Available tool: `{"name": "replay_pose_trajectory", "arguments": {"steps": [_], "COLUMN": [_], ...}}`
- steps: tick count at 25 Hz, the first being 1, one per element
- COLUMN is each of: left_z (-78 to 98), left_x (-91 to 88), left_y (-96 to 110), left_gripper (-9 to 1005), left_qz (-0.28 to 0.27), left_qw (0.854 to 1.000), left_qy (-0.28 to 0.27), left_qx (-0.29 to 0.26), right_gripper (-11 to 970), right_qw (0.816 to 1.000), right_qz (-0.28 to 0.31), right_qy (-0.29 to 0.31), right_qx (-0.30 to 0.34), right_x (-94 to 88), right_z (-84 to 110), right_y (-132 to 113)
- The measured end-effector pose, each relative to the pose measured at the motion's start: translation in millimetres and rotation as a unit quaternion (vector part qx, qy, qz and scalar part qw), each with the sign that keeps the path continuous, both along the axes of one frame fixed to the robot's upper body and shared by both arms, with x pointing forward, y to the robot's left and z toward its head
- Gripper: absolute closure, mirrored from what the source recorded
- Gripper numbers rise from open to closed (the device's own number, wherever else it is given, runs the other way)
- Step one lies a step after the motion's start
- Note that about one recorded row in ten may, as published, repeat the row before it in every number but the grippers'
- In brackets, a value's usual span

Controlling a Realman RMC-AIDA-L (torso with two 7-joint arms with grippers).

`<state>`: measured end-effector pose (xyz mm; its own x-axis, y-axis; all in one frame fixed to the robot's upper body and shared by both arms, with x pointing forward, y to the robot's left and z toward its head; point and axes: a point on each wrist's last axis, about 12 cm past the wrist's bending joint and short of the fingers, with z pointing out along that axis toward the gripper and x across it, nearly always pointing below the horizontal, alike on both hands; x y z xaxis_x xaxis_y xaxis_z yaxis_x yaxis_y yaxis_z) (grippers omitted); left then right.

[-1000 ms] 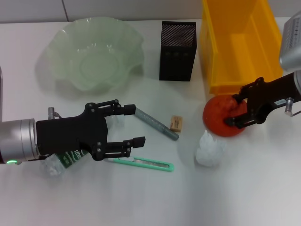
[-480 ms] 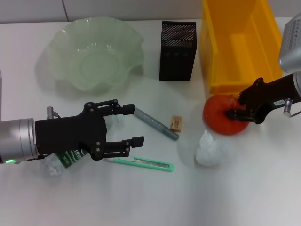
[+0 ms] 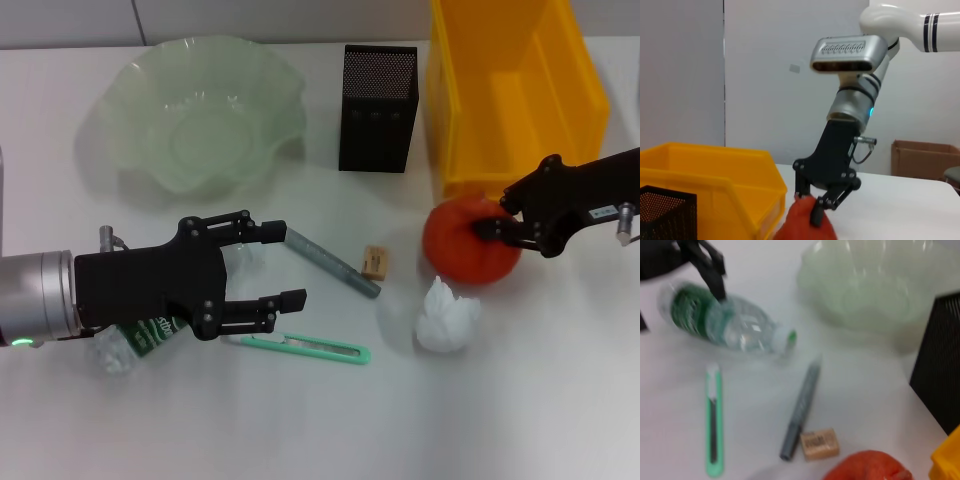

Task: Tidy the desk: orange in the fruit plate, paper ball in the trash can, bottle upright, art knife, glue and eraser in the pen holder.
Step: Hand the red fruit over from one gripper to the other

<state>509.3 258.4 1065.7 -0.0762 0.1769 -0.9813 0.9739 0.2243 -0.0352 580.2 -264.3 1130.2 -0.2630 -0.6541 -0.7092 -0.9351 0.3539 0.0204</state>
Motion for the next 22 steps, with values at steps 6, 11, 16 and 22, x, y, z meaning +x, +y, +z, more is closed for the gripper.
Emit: {"name": "replay_pose_trajectory", "arguments": {"steps": [6, 11, 16, 22], "left_z": [0.1, 0.2, 2.1, 2.4], "left_x": [0.3, 0.7, 2.1, 3.3], "left_y": [0, -1, -1, -5], "left_gripper": [335, 340, 345, 352], "left_qz": [0.001, 0.009, 0.032, 0.032], "left_qw": [1.000, 1.000, 0.999, 0.999], "left_qy": [0.001, 0.000, 0.000, 0.004], "left_qx": [0.000, -0.007, -0.032, -0.044], "right_gripper": [852, 877, 881, 882], "right_qw": [0.996, 0.984, 0.972, 0.964], "right_qz": [-0.005, 0.005, 0.024, 0.047], "right_qy": [-0.026, -0.063, -0.080, -0.078], "right_qx": [0.086, 0.164, 0.220, 0.248], "right_x": [-15.5, -33.4, -45.4, -46.3], "right_z": [3.8, 6.1, 2.8, -10.1], "right_y": [-18, -27, -26, -11]}}
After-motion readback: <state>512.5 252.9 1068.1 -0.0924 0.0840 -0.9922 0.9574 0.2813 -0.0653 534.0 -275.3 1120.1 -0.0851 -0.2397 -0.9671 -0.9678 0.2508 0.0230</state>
